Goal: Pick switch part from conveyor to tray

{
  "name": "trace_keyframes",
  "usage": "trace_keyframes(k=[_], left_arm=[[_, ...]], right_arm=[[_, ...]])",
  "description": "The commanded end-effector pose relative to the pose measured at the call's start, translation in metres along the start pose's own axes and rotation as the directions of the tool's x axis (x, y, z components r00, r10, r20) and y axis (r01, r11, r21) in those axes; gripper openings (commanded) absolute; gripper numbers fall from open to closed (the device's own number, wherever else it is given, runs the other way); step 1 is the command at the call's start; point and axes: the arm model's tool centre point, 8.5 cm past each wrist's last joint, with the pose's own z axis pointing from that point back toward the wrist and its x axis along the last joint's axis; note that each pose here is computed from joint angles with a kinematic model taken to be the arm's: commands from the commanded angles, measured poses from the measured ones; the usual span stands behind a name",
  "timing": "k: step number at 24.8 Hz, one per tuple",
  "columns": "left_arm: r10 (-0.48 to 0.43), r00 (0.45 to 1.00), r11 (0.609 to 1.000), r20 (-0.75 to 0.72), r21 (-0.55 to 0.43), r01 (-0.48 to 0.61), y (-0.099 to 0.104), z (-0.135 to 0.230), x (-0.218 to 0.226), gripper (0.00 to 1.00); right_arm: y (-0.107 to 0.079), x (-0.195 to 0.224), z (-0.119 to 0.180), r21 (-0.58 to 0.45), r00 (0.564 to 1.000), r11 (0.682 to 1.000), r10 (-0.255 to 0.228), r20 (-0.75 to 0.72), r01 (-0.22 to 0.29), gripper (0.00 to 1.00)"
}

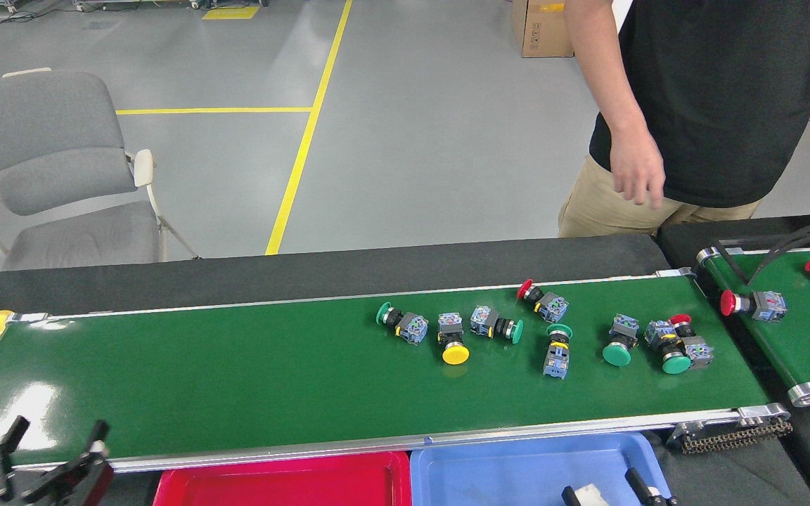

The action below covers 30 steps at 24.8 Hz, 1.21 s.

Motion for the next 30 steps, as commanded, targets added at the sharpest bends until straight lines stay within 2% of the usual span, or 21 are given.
trace_keyframes(k=[1,5,10,13,16,22,24,25,27,28,30], left_arm=[[-0.029,0.999,0.999,0.013,-0.013,0.029,0.007,-0.025,0.026,1.00],[-0.089,0.996,0.996,0.023,-0.011,0.089,0.012,-0.071,0.076,1.00],[-0.030,0.999,0.997,0.031,-0.069,0.032,0.001,-0.127,0.093,1.00],[-0.017,0.999,0.994,0.037,-0.103,0.021,-0.007,-0.140,0.094,1.00],[0.005,0.999,0.994,0.048,-0.112,0.000,-0.007,-0.153,0.101,0.99],[-0.001,0.999,0.988,0.047,-0.153,0.009,-0.012,-0.178,0.108,0.98],[0.000,0.999,0.987,0.043,-0.163,0.007,-0.014,-0.182,0.105,0.97],[0.001,0.999,0.986,0.041,-0.166,0.006,-0.015,-0.182,0.103,0.96],[0.001,0.999,0.985,0.042,-0.171,0.006,-0.017,-0.182,0.102,0.96],[0.001,0.999,0.984,0.041,-0.176,0.007,-0.018,-0.181,0.101,0.96],[0.007,0.999,0.982,0.039,-0.189,0.001,-0.023,-0.181,0.102,0.95]], right_arm=[[-0.009,-0.007,-0.015,0.008,0.998,1.000,0.017,-0.065,-0.017,0.99],[-0.014,0.005,-0.042,0.036,0.997,0.998,0.060,-0.044,-0.059,0.99],[-0.005,0.046,-0.099,0.055,0.996,0.994,0.094,-0.013,-0.093,0.99],[-0.007,0.066,-0.129,0.056,0.993,0.992,0.114,-0.015,-0.113,0.99],[-0.003,0.085,-0.156,0.069,0.990,0.988,0.141,-0.020,-0.140,0.99],[0.004,0.125,-0.193,0.102,0.990,0.985,0.138,0.013,-0.138,0.98],[0.004,0.128,-0.204,0.112,0.990,0.984,0.143,-0.016,-0.141,0.89],[0.005,0.128,-0.207,0.116,0.988,0.982,0.154,-0.013,-0.152,0.77],[0.007,0.130,-0.208,0.126,0.985,0.977,0.171,0.005,-0.170,0.45],[0.009,0.128,-0.207,0.134,0.984,0.975,0.178,0.007,-0.177,0.35],[0.009,0.127,-0.208,0.142,0.983,0.973,0.184,0.010,-0.184,0.25]])
